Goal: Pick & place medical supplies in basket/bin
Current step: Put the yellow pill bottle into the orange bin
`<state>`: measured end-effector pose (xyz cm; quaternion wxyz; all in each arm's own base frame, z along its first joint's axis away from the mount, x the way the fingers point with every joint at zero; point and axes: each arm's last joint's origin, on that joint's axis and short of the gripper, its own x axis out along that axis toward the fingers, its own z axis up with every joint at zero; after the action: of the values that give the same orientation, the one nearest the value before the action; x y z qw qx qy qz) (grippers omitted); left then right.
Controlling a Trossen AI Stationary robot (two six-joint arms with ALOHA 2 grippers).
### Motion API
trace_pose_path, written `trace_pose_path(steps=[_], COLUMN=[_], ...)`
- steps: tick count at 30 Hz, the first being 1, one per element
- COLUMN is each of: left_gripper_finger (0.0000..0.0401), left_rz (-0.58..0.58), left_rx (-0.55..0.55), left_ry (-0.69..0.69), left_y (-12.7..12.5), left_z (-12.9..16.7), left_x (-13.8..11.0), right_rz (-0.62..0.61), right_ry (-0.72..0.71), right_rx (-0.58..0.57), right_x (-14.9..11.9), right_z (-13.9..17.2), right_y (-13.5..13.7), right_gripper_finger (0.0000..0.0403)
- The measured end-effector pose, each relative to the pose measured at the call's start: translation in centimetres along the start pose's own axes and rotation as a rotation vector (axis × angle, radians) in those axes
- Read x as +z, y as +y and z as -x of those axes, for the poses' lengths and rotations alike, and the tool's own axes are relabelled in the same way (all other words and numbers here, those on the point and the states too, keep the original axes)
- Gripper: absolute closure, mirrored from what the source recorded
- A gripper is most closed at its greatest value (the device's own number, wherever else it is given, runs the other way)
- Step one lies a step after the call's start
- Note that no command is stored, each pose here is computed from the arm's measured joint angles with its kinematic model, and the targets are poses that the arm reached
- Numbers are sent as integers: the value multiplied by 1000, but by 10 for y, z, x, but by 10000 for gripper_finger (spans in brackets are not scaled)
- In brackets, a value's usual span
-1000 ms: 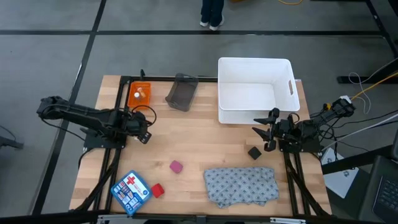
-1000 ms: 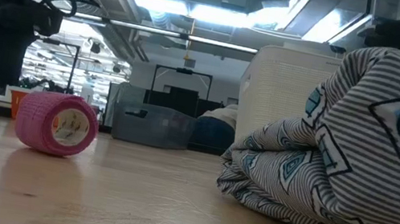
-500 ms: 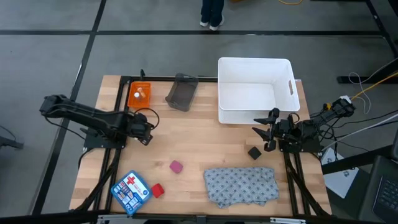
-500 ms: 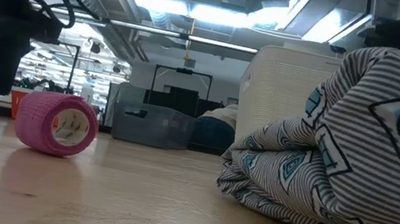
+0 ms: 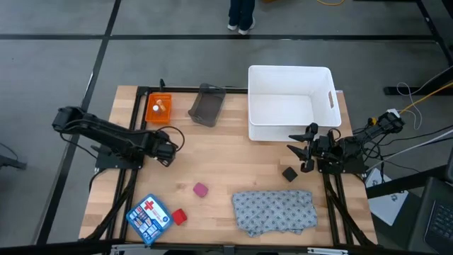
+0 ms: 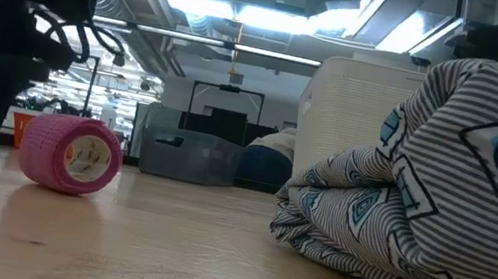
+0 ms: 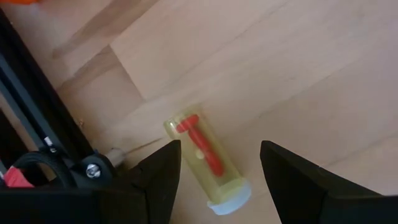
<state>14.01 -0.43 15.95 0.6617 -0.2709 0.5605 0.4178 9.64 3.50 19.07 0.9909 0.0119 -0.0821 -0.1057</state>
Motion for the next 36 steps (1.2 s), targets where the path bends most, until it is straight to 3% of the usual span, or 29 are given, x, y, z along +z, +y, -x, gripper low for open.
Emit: trace_pose_path(steps=[11, 19, 28, 36], left_gripper_finger=[193, 251, 315, 309], left_rz=[-12, -65, -105, -102], left_rx=[44, -79, -62, -47], left_ry=[58, -4, -57, -192], left_y=[-10, -24, -24, -20], left_z=[-14, -15, -15, -6], left_x=[0, 6, 8, 13], right_rz=[0, 0, 1, 1], right_ry=[0, 0, 1, 1], right_rx=[0, 0, 0, 0], right_x=[0, 0, 0, 0], right_z=[0, 0, 0, 0], right_y=[0, 0, 0, 0], right_gripper_finger=[216, 216, 216, 216])
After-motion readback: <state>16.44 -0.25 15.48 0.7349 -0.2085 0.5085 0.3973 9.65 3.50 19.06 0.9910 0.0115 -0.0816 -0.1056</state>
